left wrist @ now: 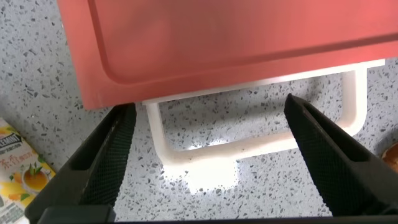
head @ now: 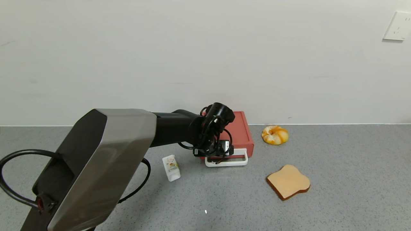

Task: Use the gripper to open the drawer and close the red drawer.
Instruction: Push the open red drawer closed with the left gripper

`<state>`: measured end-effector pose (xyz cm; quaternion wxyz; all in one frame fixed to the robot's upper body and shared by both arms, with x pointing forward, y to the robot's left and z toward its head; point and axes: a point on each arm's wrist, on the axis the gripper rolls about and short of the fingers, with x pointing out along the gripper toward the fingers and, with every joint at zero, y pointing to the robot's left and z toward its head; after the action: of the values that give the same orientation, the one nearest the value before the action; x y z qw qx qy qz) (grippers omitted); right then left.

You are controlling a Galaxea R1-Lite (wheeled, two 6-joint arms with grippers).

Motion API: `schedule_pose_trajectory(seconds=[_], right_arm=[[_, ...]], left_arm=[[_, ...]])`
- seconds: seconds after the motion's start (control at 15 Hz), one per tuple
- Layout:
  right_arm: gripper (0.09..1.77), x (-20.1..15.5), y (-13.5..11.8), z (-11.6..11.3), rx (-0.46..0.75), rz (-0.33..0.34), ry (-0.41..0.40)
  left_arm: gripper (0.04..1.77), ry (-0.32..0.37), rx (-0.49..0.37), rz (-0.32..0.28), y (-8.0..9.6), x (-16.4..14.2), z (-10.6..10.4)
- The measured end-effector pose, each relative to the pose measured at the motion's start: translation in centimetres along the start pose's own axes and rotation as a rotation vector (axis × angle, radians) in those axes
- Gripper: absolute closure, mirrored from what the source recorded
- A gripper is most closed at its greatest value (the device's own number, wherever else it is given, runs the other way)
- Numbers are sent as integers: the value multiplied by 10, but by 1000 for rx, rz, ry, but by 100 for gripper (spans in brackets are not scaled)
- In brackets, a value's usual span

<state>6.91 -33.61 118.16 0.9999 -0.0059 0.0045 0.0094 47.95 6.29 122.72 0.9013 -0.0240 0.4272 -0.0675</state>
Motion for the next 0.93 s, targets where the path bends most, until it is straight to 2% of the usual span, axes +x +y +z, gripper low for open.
schedule_pose_trajectory(seconds=[0.53, 0.93], right_arm=[[11, 0, 0, 0, 0, 0, 0], [11, 0, 0, 0, 0, 0, 0]], left_arm=[[9, -8, 0, 0, 2, 2, 2], [9, 47, 21, 21, 3, -17, -2]])
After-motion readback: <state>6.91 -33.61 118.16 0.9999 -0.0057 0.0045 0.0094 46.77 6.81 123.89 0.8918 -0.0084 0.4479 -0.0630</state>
